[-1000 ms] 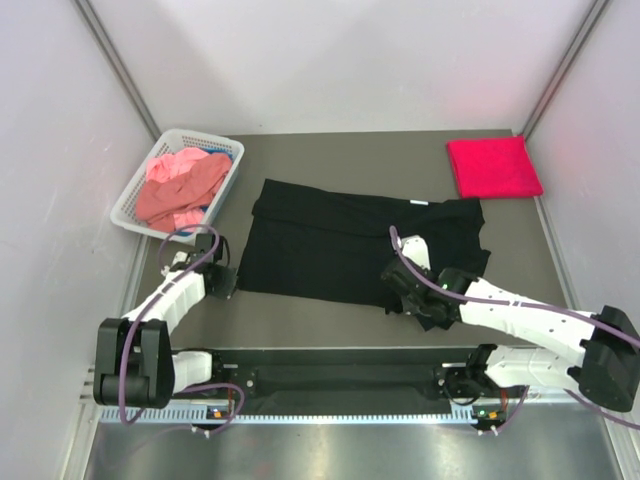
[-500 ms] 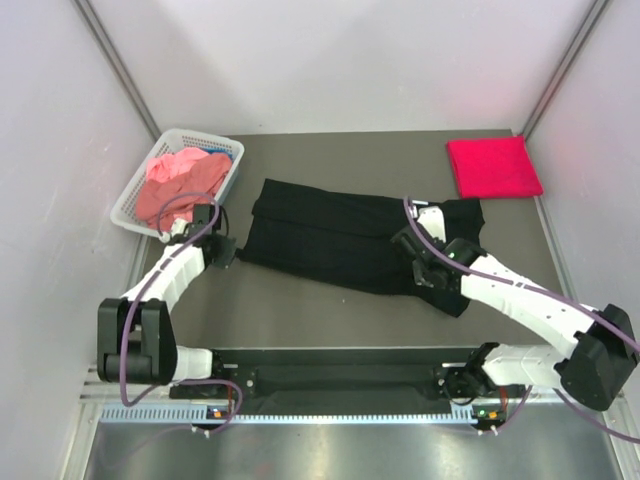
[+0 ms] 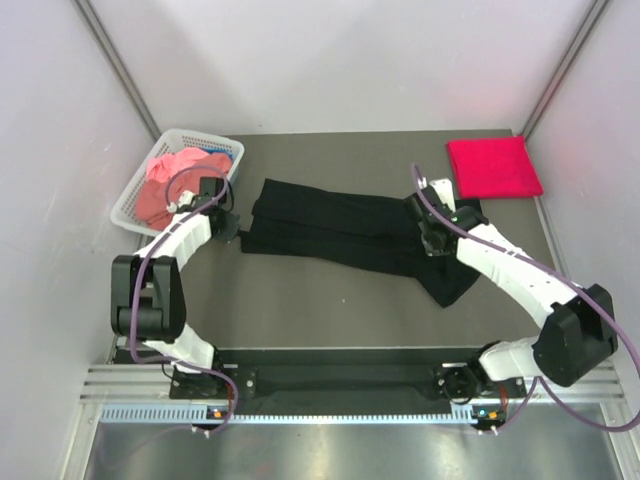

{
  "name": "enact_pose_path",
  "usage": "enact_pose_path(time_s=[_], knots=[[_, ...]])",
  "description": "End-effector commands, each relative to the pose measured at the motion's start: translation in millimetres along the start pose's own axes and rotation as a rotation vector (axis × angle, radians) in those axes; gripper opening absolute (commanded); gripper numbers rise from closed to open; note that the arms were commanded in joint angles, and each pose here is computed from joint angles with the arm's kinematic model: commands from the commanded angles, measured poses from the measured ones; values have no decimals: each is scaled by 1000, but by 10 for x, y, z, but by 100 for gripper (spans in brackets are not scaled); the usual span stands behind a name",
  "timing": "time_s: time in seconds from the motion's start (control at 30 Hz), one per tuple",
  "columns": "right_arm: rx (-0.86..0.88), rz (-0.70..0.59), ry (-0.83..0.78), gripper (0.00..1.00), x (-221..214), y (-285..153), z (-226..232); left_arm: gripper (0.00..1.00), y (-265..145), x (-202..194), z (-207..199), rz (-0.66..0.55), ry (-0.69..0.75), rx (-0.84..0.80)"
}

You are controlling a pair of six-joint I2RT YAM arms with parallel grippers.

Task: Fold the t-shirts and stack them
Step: Fold the tshirt

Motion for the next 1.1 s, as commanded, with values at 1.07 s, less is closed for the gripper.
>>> enact_pose_path(time_s=[1.07], knots=[[-22,51,-259,0,642,520,-32,35,-118,-110,-526,20,541,-22]])
Point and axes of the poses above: each gripper's point midway between its finger pads, its own y axis out along the fingers, its own z axis along the line the jaws close on, x = y × z, the point moved 10 cm from there along -y, back along the fingers, and after that the axes turned 8 degrees about -y, right-handed, at the moved point
